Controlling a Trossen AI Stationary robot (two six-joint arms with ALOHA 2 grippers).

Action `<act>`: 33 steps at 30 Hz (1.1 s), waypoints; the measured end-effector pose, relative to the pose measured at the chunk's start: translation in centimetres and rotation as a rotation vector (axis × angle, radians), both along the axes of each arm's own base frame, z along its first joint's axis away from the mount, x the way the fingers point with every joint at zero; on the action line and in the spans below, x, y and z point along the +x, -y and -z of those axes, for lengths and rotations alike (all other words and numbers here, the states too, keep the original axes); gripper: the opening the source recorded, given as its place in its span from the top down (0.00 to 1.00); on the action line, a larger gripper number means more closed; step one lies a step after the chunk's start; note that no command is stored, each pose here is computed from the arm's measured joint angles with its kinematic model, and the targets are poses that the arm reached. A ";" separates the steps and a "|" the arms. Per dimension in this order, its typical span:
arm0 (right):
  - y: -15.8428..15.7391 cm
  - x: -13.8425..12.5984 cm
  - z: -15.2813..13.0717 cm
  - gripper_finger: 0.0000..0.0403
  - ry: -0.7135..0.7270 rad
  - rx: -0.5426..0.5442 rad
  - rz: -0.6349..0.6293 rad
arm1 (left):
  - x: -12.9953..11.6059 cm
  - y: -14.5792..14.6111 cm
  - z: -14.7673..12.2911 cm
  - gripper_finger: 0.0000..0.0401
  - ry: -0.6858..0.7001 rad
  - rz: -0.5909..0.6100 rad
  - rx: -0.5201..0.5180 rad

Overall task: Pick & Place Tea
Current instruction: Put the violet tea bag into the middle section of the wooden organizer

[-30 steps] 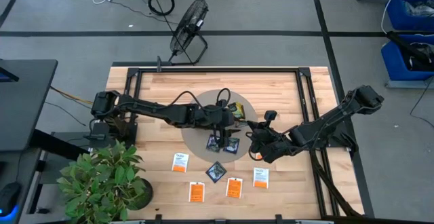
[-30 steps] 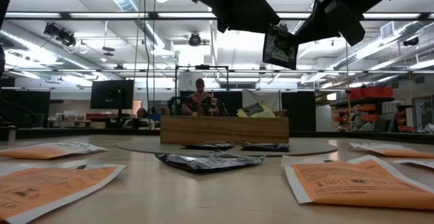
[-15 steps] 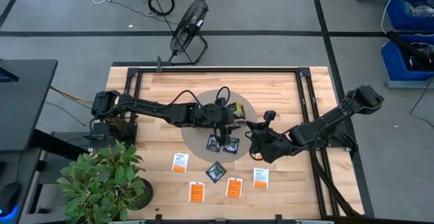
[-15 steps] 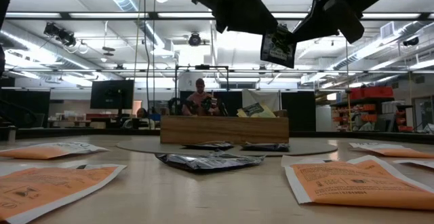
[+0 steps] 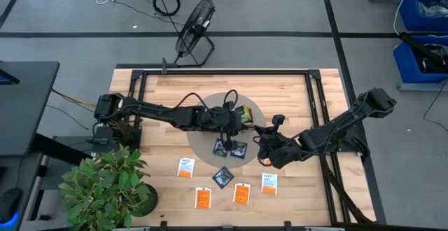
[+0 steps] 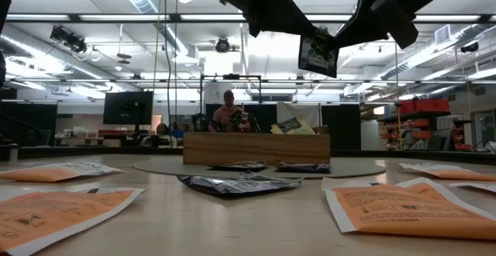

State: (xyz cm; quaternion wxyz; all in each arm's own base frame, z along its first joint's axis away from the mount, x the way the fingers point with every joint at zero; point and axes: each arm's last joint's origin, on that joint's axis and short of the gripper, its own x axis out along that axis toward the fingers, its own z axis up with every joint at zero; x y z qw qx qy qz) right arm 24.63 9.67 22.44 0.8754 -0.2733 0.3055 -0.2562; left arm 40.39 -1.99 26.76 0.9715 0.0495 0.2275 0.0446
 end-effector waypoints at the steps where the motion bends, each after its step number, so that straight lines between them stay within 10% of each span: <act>1: 0.0 0.0 0.0 1.00 0.000 0.000 0.000 | 0.0 0.0 0.0 0.98 -0.001 0.006 0.005; 9: -0.1 0.1 0.0 0.92 -0.036 -0.007 -0.042 | -0.1 0.0 0.2 0.99 -0.025 0.011 0.008; 23: -0.6 1.2 -3.4 0.43 -0.045 0.039 -0.130 | -0.6 0.6 0.9 1.00 -0.115 0.027 0.049; 33: 1.0 1.5 -5.5 0.43 -0.200 0.153 -0.179 | -0.9 1.4 1.1 1.00 -0.153 -0.067 0.182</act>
